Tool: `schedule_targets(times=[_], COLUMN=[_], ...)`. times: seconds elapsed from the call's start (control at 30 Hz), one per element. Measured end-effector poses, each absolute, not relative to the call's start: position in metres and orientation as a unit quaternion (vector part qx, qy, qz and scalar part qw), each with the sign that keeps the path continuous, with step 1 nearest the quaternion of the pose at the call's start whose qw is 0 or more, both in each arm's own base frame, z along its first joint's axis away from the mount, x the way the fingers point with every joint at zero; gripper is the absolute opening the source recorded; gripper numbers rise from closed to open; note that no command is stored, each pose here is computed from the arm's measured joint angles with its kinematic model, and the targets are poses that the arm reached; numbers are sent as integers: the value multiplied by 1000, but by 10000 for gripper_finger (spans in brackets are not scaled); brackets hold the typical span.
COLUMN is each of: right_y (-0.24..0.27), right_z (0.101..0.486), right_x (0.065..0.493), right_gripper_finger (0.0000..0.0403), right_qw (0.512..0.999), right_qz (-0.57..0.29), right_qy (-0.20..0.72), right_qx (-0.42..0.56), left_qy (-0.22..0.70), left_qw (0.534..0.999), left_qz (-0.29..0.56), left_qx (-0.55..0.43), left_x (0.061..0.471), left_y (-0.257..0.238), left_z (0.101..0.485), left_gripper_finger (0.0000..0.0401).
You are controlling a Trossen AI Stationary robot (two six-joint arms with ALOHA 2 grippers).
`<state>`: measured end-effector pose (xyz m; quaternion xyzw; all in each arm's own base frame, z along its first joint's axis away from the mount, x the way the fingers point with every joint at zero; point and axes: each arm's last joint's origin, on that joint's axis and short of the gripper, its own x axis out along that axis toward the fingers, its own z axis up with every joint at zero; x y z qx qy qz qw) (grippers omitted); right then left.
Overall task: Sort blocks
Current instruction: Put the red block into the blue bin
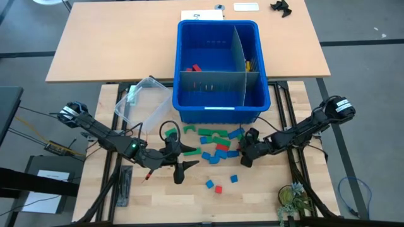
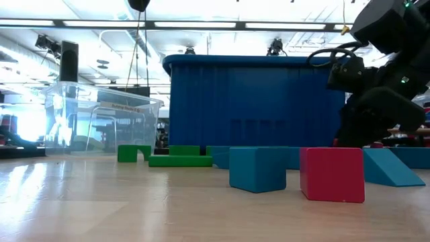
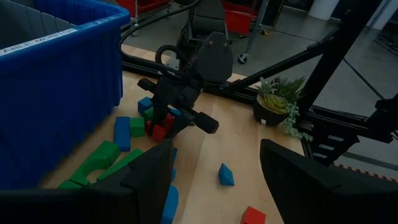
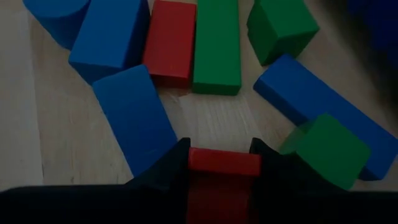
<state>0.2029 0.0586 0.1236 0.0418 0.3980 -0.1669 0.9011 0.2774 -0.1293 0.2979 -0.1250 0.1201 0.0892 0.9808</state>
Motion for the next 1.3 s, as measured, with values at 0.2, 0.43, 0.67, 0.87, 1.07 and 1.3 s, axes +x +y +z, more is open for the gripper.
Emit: schedule_targets(times=[0.2, 0.43, 0.67, 0.87, 1.07, 1.3], right_y=[59, 59, 59, 59, 60, 66], right_z=[124, 124, 124, 124, 127, 134], right_x=[203, 203, 203, 203, 207, 213], right_gripper_finger=[129, 129, 129, 129, 129, 129], right_qw=[901, 902, 902, 902, 911, 927], right_qz=[-165, -163, -163, -161, -152, -125], right_qy=[398, 399, 399, 400, 381, 353], right_qx=[43, 39, 39, 39, 36, 21], left_qy=[120, 120, 120, 120, 120, 120], left_qw=[981, 981, 981, 981, 981, 981], left_qz=[89, 89, 89, 89, 89, 89], left_qx=[-125, -125, -125, -125, -125, -125], left_x=[277, 277, 277, 277, 277, 277], left_y=[-129, -129, -129, -129, -129, -129], left_z=[298, 298, 298, 298, 298, 298], left_gripper_finger=[248, 248, 248, 248, 248, 248])
